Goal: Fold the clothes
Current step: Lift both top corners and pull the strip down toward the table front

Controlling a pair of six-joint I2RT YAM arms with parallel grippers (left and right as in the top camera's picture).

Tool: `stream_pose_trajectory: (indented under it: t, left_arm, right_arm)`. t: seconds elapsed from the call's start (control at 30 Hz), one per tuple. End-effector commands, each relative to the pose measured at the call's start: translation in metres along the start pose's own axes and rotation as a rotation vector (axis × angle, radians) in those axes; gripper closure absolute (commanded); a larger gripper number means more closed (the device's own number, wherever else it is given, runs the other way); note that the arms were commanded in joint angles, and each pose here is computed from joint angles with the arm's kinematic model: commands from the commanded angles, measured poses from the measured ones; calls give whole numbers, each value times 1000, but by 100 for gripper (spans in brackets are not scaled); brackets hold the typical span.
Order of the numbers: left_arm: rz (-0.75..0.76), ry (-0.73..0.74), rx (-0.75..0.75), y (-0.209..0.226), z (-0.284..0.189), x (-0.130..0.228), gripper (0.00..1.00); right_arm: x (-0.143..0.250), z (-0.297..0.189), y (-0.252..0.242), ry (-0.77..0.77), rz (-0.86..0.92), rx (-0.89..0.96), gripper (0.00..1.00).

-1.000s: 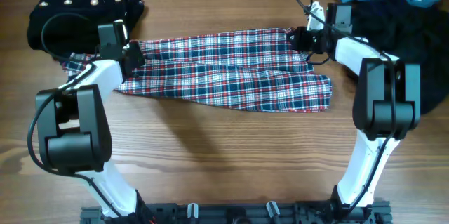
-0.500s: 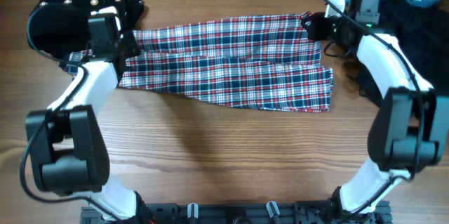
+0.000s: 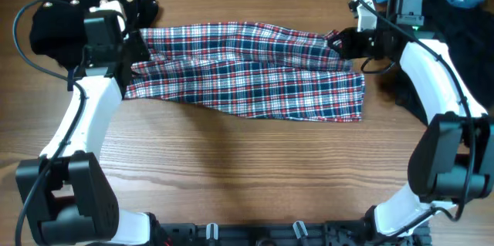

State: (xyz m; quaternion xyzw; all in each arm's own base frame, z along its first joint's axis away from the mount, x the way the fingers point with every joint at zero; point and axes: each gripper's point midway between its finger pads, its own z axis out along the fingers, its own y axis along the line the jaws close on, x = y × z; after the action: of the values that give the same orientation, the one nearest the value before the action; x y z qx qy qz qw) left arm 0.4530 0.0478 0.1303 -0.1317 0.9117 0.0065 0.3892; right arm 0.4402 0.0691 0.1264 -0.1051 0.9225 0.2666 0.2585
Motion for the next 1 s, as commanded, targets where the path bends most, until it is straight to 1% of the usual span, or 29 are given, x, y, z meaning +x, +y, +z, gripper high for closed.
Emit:
stream_pose_trajectory:
  t: [0.0, 0.1, 0.3, 0.47, 0.57, 0.67, 0.73, 0.8, 0.9, 0.97]
  left_arm:
    - [-5, 32, 10, -3, -9, 3, 96]
    - [-1, 112, -5, 0, -10, 23, 96]
    - [3, 262, -11, 4, -17, 59, 96]
    - [1, 325, -28, 8, -21, 74, 96]
    - [-38, 325, -118, 24, -23, 75, 96]
    - [-64, 319, -155, 35, -23, 73, 96]
    - [-88, 315, -175, 45, -23, 72, 96]
    - [-141, 311, -202, 61, -24, 70, 96]
    - [-217, 291, -241, 85, -24, 66, 96]
    - [-267, 270, -240, 97, -24, 61, 96]
  right_arm:
    - [-6, -22, 19, -30, -92, -38, 96]
    - [10, -32, 29, 22, -122, -48, 96]
    - [41, -40, 37, 141, -60, -64, 96]
    - [58, -42, 28, 214, -8, -2, 96]
    - [71, -48, 13, 268, 87, 89, 96]
    - [85, -56, -11, 302, 239, 212, 96]
    - [95, -64, -32, 303, 349, 295, 96]
    - [100, -71, -54, 267, 441, 330, 96]
    - [85, -81, -75, 149, 486, 284, 96]
    - [71, -82, -70, 86, 444, 185, 96]
